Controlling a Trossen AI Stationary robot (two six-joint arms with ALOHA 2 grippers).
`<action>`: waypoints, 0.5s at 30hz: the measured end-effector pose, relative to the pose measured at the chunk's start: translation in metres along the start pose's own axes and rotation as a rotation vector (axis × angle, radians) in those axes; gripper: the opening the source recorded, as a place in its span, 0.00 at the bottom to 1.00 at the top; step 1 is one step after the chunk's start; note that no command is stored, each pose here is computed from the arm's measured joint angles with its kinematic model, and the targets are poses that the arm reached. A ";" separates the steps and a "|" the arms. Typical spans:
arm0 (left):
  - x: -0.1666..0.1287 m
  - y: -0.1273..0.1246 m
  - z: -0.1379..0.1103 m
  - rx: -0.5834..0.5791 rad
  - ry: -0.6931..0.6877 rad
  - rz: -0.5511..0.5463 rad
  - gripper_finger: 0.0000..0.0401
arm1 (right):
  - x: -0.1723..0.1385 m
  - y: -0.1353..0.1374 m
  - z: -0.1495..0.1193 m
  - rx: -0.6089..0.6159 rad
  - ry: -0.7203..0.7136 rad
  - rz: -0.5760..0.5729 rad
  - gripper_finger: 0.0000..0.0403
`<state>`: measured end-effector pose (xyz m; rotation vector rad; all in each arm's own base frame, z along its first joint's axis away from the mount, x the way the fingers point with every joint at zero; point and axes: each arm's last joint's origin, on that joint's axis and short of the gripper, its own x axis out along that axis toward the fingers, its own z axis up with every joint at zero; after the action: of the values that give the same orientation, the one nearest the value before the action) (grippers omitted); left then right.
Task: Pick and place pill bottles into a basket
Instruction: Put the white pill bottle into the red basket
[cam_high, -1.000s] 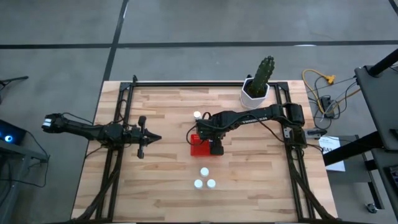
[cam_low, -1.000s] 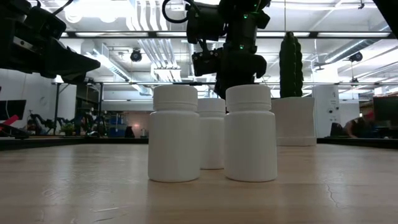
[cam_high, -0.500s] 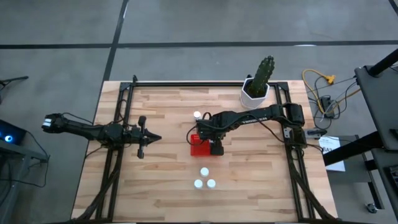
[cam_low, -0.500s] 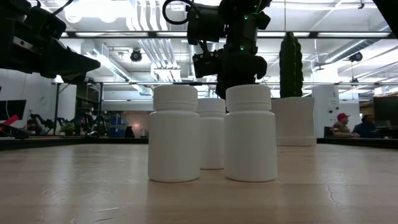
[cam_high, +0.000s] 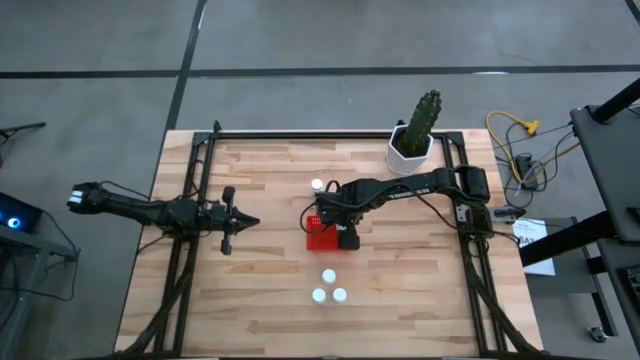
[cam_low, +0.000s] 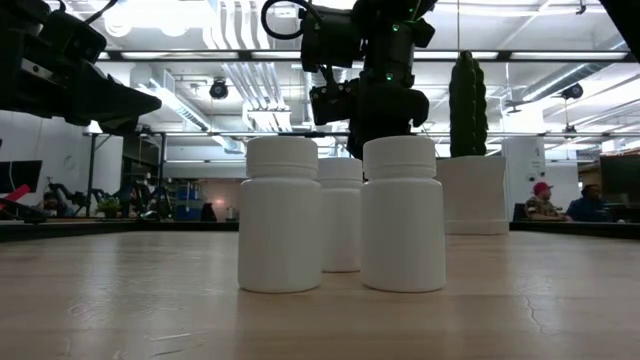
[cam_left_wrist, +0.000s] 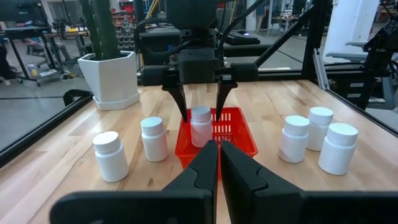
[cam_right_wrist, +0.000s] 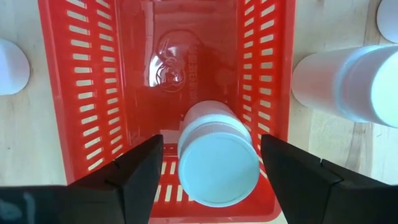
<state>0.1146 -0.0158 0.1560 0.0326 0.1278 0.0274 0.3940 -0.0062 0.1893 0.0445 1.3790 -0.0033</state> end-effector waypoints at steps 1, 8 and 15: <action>0.000 0.000 0.000 0.000 0.000 0.000 0.00 | 0.000 0.000 0.000 0.000 0.000 0.000 0.65; 0.000 0.000 0.000 0.000 0.000 0.000 0.00 | -0.003 0.000 0.002 0.001 -0.005 0.008 0.65; 0.000 0.000 0.000 0.000 0.000 0.000 0.00 | -0.019 0.001 0.004 -0.001 -0.052 0.011 0.64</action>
<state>0.1146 -0.0158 0.1560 0.0326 0.1276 0.0274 0.3946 -0.0059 0.2091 0.0504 1.3267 0.0056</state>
